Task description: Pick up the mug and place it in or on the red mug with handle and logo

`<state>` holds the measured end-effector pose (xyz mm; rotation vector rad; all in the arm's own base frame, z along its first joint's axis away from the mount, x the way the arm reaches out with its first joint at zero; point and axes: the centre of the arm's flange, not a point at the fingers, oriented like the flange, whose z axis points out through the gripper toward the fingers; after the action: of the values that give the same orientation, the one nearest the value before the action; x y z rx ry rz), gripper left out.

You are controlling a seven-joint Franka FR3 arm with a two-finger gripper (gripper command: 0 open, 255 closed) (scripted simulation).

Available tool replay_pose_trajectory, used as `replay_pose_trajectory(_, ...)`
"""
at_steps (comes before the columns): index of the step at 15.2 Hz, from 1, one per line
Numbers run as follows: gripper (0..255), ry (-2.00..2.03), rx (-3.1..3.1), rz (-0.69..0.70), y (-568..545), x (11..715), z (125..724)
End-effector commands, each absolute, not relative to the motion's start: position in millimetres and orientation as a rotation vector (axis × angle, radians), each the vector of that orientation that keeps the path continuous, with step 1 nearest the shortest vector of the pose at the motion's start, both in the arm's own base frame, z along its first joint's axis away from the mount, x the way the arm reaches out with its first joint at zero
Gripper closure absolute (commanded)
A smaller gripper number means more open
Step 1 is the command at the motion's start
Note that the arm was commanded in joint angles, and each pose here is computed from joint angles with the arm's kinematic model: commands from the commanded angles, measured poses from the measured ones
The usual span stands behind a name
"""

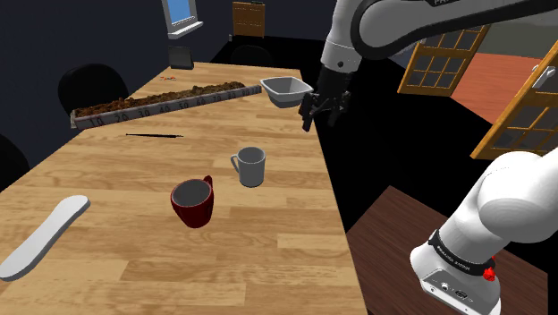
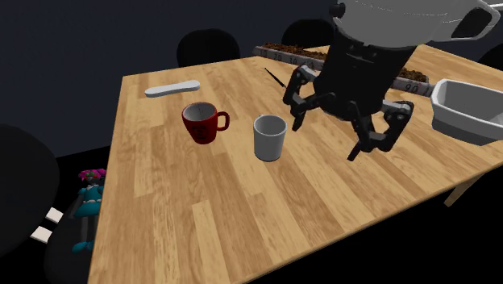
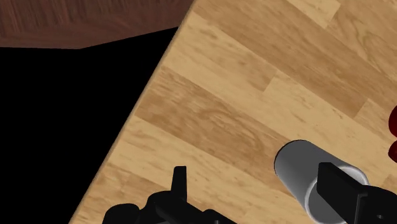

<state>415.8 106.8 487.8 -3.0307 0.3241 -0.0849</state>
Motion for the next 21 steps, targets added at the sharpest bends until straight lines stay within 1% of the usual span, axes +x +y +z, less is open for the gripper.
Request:
replay_pose_trajectory(1,0,0.332,-3.032,-0.084,121,436,474)
replay_pose_trajectory(12,0,0.372,-3.047,-0.072,203,534,400)
replay_pose_trajectory(21,0,0.372,-3.047,-0.072,206,537,359)
